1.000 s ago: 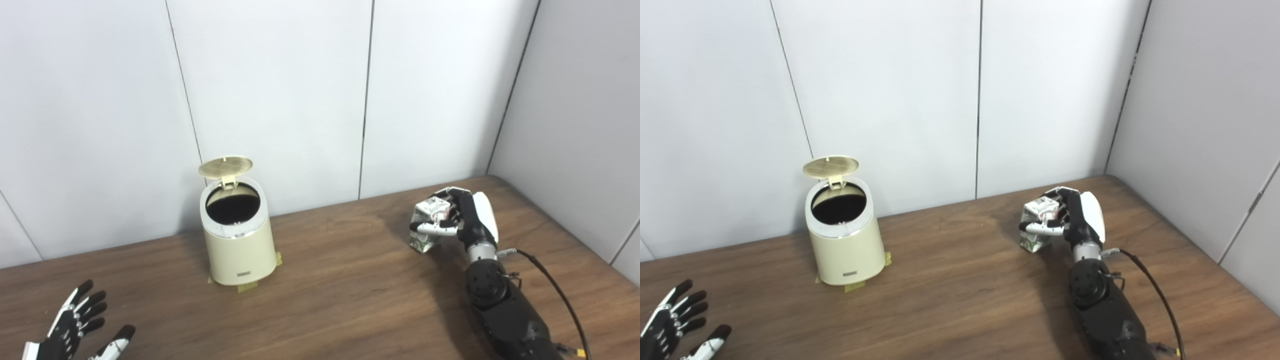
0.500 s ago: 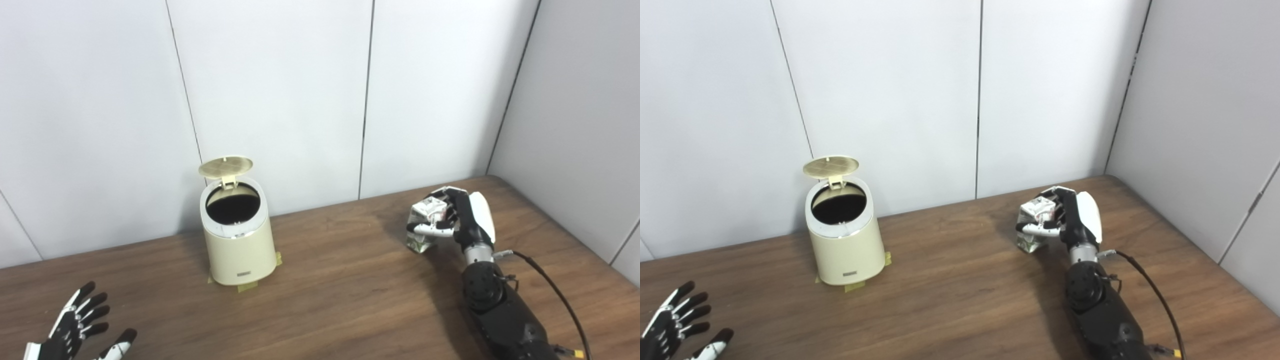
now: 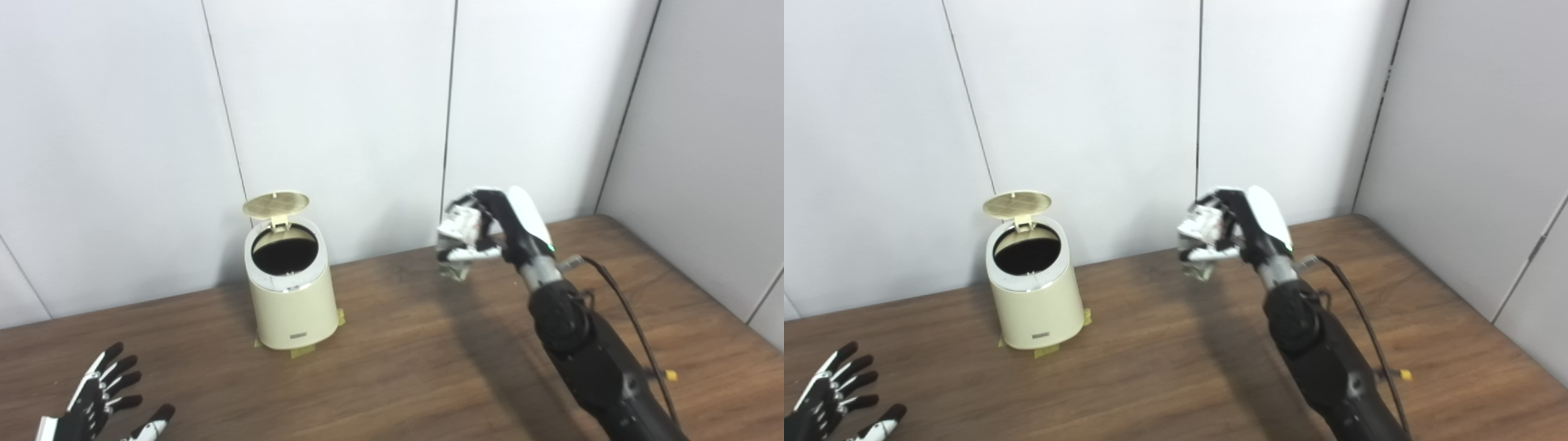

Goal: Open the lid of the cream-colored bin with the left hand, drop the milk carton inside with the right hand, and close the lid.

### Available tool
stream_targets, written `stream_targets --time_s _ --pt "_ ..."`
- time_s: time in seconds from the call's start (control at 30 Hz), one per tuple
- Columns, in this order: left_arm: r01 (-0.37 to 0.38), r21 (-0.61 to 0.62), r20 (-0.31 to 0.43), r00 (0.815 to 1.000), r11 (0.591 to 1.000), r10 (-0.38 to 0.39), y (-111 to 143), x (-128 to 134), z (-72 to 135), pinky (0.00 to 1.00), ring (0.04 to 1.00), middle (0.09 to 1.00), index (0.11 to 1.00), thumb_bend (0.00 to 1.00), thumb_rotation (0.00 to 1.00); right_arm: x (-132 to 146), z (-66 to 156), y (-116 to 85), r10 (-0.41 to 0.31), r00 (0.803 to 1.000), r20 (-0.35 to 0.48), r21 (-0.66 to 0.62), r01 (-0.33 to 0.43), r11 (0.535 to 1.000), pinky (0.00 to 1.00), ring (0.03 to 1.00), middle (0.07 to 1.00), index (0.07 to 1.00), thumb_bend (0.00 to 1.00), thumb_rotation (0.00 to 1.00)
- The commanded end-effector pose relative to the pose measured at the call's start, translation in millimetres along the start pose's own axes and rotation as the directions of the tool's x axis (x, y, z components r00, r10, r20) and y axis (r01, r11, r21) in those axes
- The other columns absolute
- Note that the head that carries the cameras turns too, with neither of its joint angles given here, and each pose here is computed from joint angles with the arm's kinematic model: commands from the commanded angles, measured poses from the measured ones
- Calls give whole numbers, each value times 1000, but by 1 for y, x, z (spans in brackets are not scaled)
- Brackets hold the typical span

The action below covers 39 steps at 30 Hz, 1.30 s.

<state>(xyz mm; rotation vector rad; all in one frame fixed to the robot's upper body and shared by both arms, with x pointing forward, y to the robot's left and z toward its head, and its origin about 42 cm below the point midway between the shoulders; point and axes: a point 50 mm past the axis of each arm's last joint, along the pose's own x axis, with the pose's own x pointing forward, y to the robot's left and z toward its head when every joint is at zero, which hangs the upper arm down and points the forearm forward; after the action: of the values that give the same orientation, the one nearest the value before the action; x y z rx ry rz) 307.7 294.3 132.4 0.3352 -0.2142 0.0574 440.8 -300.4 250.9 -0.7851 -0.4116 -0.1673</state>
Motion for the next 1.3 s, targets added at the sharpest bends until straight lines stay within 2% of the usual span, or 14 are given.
stream_targets --time_s 0.0,0.1,0.23,0.37,0.53,0.6,0.63,0.67,0.7,0.9,1.27 --pt "-10 -8 57 998 1000 10 -6 6 11 716 822 867 922 605 0 32 38 -18 -59 988 141 14 58 998 262 313 433 497 530 5" --pt "-7 -24 42 999 1000 8 -11 4 10 734 829 869 923 616 3 42 53 -10 -39 982 187 24 35 999 236 291 424 502 529 5" --pt "-8 -15 38 999 1000 9 -19 3 10 749 819 861 918 633 48 47 68 1 -25 980 199 67 12 998 213 270 416 502 528 5" --pt "-10 -19 32 999 1000 11 -24 3 7 752 816 854 915 667 137 47 92 18 -32 975 221 141 1 990 212 272 416 495 529 4" --pt "-10 -23 29 1000 1000 10 -33 2 4 754 815 854 918 683 179 49 115 39 -63 970 236 198 15 980 203 259 408 500 527 2" --pt "-9 -28 29 1000 1000 10 -36 2 5 726 814 855 918 687 191 51 121 45 -73 967 243 219 19 976 250 263 408 497 527 2" --pt "-10 -28 31 999 1000 10 -38 2 4 732 815 856 918 692 203 52 124 49 -78 966 248 238 17 971 254 285 414 496 528 2" --pt "-10 -28 32 999 1000 11 -39 2 4 735 815 855 917 698 212 53 127 52 -80 965 251 251 15 968 282 347 431 494 529 1" --pt "-10 -26 35 999 1000 11 -40 3 4 741 814 855 917 701 216 55 131 54 -80 965 251 260 12 965 279 353 437 493 530 1" --pt "-13 -23 35 999 1000 14 -48 3 7 778 812 851 912 694 206 67 150 68 -103 967 233 331 21 943 158 220 397 499 525 0" --pt "-15 -32 44 999 999 17 -54 2 10 801 816 850 910 689 204 74 164 83 -116 965 237 363 23 931 161 228 392 499 524 0"
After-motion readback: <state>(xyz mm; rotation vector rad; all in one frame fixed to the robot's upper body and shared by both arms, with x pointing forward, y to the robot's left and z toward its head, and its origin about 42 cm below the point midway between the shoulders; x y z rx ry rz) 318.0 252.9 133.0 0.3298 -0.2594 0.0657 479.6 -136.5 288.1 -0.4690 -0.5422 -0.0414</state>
